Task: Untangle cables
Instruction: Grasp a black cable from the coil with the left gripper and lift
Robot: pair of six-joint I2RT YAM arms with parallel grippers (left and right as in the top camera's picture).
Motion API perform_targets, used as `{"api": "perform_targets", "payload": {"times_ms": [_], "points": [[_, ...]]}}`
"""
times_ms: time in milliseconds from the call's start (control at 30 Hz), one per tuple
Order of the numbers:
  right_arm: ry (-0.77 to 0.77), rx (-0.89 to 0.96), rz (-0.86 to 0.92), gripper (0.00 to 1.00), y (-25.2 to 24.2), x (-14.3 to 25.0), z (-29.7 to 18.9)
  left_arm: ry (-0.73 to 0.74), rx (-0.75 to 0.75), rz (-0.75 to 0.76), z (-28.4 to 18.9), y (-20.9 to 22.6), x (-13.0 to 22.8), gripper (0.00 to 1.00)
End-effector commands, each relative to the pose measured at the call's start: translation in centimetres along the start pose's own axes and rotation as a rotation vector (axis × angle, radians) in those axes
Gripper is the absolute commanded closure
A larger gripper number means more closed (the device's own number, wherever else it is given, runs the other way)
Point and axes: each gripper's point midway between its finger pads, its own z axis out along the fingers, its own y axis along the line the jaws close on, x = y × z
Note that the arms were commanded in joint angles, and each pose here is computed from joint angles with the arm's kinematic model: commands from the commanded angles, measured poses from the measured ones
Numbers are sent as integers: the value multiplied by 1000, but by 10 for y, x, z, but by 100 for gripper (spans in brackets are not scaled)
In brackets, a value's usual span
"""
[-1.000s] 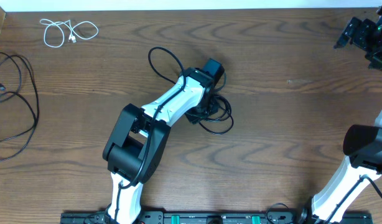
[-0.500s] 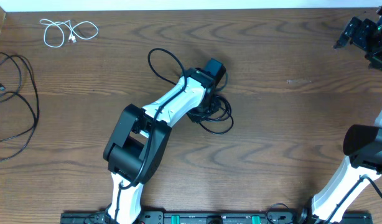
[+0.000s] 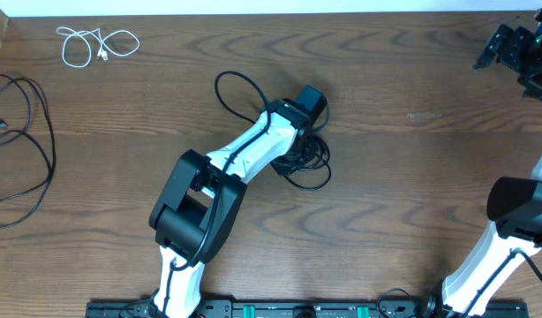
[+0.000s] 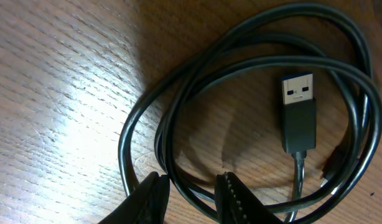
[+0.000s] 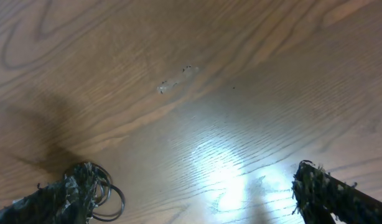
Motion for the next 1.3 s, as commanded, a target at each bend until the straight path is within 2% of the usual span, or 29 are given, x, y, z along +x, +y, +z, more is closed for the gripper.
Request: {"api": "perform_targets", "payload": {"times_ms": [0,133,400,500,733,867,1033,1267], "points": [[-40,-15,-3,1,3,1,-16,-8,-25,-1,6,4,2,70],[-40,-16,-3,1,3,1,-16,-21,-31,0,6,5,0,71],[-40,-16,-3,1,3,1,-16,-51,-43,1,6,7,-5,81],[-40,-15,-3,1,3,1,-16,-62,-58,0,5,10,-7,92],[-40,-15,-3,1,3,1,-16,-68,-50,89,-1,9,-9,93],[-40,-16,-3,1,3,1,-16,-103,21,157,-31,-2,-12,93],[-40,-15,-3,1,3,1,-16,-198,184,272,-101,-20,-14,93],[-40,-15,-3,1,3,1,-16,-345,367,315,-195,-20,-12,92]]}}
